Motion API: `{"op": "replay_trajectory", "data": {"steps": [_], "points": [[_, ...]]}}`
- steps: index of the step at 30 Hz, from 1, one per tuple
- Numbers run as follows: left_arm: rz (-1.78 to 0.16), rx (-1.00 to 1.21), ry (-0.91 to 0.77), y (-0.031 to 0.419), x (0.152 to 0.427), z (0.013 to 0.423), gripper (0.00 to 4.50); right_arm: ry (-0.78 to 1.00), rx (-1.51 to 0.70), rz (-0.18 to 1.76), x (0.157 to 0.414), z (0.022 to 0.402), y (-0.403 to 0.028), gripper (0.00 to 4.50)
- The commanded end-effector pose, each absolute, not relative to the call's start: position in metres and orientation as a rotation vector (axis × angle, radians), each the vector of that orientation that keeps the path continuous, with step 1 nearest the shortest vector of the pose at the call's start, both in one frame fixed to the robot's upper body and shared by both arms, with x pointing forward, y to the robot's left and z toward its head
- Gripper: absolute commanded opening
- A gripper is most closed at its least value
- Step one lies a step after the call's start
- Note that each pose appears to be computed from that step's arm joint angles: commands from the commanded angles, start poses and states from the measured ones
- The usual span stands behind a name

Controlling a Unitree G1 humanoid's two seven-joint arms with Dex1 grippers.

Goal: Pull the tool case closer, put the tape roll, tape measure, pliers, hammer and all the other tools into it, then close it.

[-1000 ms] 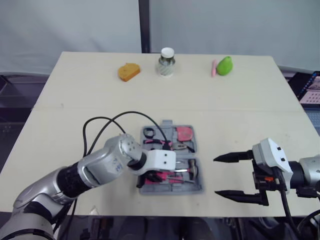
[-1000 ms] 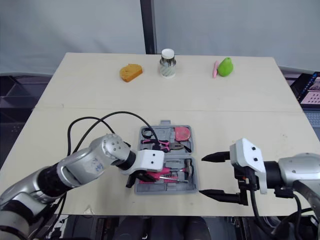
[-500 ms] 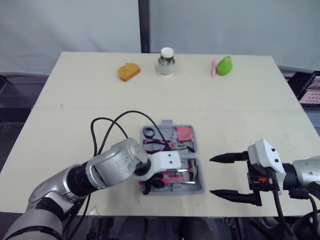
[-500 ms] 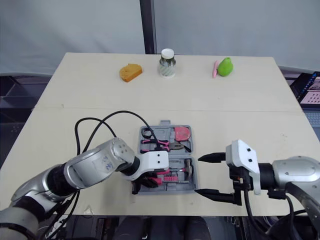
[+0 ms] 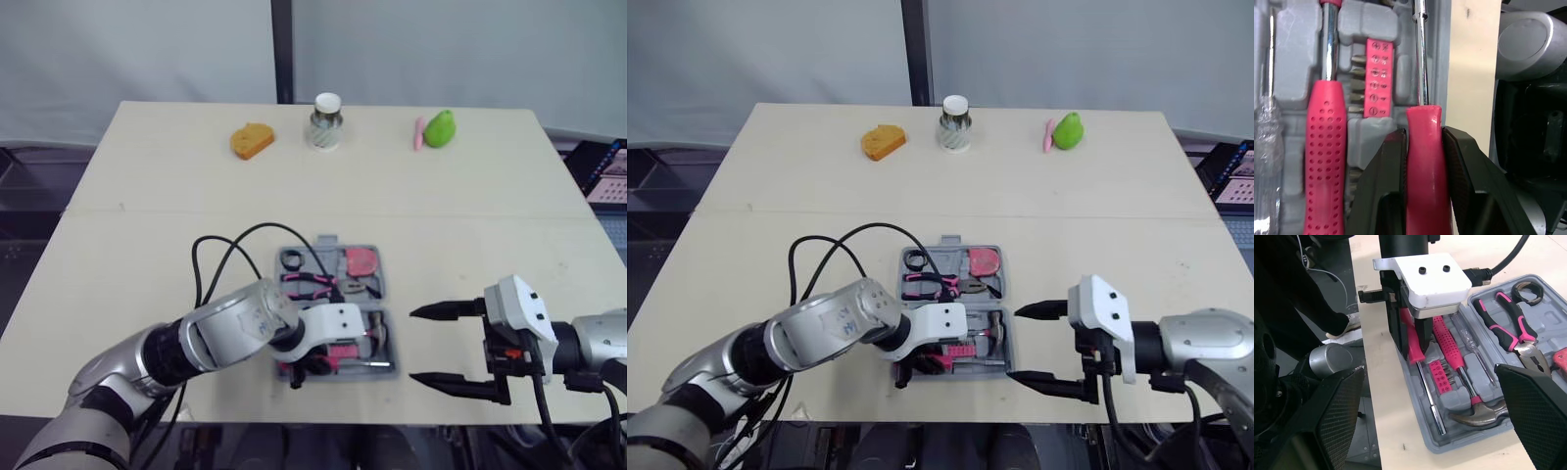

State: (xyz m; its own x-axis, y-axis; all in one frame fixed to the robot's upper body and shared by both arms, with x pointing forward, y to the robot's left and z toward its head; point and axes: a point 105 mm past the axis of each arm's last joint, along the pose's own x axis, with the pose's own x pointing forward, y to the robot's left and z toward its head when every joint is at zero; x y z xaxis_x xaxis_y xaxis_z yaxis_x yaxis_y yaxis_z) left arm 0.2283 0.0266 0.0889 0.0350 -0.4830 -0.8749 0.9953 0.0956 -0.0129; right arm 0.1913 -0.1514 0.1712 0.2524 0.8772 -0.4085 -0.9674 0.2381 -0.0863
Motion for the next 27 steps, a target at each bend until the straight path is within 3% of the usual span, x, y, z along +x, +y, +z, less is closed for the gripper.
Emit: {"op": "replay_trajectory", "data": {"steps": [1,27], "points": [[-1.354,0.780,0.846,0.0211,0.2253,0.0917,0.61,0.259,-0.366,1.302,0.1871,0.1774,-0.1463,4.50],[-1.351,0.790,0.860,0.0216,0.2243,0.0844,0.61,0.264,-0.361,1.291,0.1859,0.1761,-0.1463,4.50]]}}
